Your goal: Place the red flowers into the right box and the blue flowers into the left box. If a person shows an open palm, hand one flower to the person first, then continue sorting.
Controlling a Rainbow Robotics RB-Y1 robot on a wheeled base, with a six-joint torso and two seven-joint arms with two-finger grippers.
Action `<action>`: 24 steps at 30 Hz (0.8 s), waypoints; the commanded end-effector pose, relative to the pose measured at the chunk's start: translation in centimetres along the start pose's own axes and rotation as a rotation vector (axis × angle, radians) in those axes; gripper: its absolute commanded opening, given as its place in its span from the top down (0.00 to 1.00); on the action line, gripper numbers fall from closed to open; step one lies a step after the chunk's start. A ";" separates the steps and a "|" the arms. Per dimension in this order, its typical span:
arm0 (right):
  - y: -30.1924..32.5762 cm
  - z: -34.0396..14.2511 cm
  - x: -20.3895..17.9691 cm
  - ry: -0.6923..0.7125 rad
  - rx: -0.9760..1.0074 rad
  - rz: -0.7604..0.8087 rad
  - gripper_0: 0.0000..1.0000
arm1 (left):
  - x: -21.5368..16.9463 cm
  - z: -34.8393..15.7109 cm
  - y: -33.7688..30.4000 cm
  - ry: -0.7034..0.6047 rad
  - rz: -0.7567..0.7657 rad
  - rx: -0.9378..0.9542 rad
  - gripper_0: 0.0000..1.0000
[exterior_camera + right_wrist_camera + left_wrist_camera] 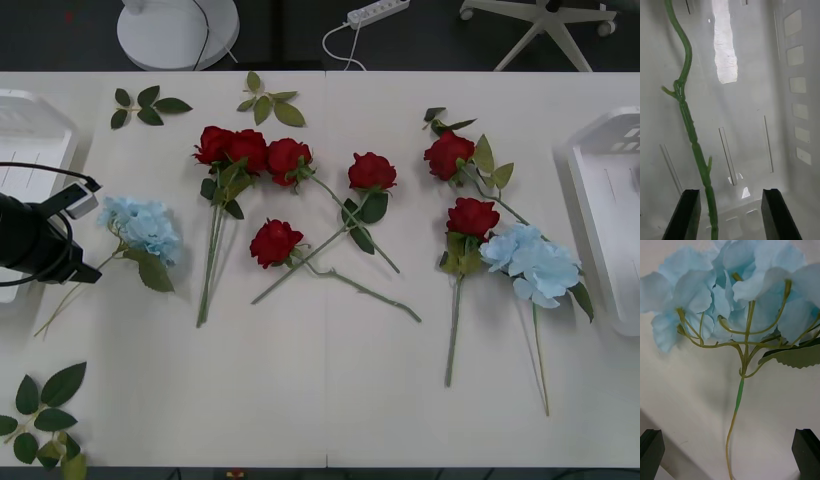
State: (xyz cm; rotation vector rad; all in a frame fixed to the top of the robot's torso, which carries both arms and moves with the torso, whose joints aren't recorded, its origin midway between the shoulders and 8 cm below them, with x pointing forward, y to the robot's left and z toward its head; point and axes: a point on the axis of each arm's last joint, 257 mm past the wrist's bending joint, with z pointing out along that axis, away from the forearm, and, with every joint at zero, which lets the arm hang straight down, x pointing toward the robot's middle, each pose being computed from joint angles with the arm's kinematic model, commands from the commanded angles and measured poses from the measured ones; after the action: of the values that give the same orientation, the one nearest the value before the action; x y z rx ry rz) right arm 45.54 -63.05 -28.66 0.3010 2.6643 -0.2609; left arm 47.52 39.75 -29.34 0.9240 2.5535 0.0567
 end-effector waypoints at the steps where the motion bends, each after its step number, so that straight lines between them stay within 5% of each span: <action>1: 0.7 -1.7 -2.6 -0.039 -0.022 -0.037 0.22 | -3.1 0.2 1.8 -0.048 0.161 -0.042 0.00; 10: 7.8 -9.5 -4.3 0.026 -0.278 -0.043 0.03 | -4.8 3.2 0.1 -0.066 0.239 -0.051 0.00; 16: 14.3 -16.0 -6.6 -0.005 -0.493 -0.011 0.00 | -3.6 4.4 -0.8 -0.028 0.266 -0.037 0.00; 24: 20.1 -19.7 -5.0 0.015 -0.493 -0.105 0.00 | -2.9 6.7 -1.3 -0.027 0.234 -0.038 0.00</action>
State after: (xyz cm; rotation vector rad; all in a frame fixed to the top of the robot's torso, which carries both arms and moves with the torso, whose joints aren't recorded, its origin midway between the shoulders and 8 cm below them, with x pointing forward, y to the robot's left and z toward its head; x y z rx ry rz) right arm 47.44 -39.86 -14.42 0.0173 2.6719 0.4539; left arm 49.71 37.72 -34.74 1.2190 2.4261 0.1627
